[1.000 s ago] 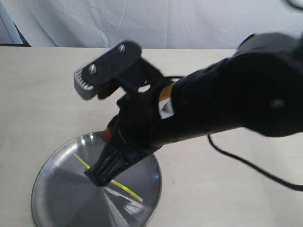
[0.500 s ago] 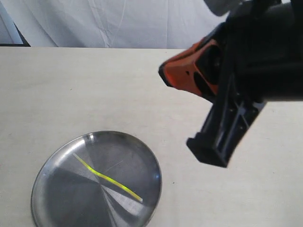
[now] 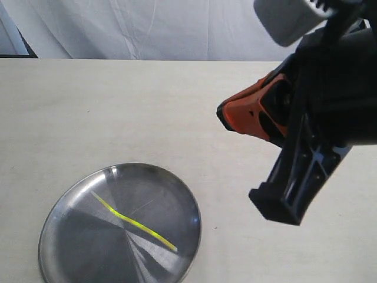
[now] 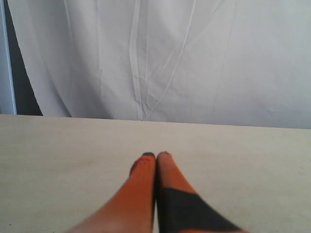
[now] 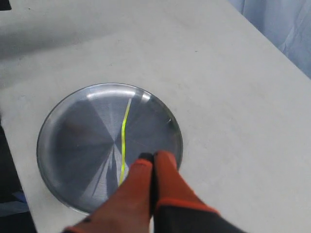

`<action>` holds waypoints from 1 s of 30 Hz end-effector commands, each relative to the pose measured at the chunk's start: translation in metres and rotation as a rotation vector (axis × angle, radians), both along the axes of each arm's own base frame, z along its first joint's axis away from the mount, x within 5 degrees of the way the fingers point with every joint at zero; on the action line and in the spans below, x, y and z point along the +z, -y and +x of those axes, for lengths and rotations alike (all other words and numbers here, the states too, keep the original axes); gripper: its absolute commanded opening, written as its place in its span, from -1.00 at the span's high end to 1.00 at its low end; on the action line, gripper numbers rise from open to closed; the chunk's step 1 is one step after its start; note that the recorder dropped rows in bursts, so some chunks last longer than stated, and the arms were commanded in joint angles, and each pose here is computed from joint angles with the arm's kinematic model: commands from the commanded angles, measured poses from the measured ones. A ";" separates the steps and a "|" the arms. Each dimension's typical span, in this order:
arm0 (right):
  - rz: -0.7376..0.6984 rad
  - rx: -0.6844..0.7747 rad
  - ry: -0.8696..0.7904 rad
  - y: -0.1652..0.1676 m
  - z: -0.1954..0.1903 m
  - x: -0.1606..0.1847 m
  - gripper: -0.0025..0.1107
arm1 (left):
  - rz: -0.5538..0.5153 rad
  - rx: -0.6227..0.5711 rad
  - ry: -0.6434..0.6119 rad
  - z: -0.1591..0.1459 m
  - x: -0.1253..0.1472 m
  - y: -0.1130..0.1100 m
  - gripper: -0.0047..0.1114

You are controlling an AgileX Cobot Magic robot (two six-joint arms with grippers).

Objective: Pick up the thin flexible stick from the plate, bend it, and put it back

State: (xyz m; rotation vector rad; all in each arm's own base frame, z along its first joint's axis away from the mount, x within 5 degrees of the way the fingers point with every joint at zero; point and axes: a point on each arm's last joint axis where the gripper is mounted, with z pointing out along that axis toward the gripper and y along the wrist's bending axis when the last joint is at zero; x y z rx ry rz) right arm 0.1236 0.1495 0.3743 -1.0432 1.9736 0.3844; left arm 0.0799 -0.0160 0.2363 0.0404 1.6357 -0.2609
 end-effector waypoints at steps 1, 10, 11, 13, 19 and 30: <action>0.041 -0.036 -0.103 0.002 -0.005 -0.004 0.97 | -0.004 0.009 0.001 0.000 0.000 -0.001 0.92; 0.318 -0.259 0.077 0.068 -0.022 -0.080 0.97 | 0.018 0.012 0.003 0.000 0.000 -0.001 0.92; 0.372 -0.310 0.106 0.078 -0.025 -0.094 0.97 | 0.018 0.012 0.003 0.000 0.000 -0.001 0.92; 0.448 -0.409 0.152 0.095 -0.032 -0.120 0.97 | 0.018 0.012 0.003 0.000 0.000 -0.001 0.92; 0.529 -0.708 0.300 0.133 -0.052 -0.164 0.97 | 0.018 0.012 0.003 0.000 0.000 -0.001 0.92; 0.547 -0.953 0.496 0.153 -0.067 -0.168 0.97 | 0.018 0.010 0.004 0.000 0.000 -0.001 0.92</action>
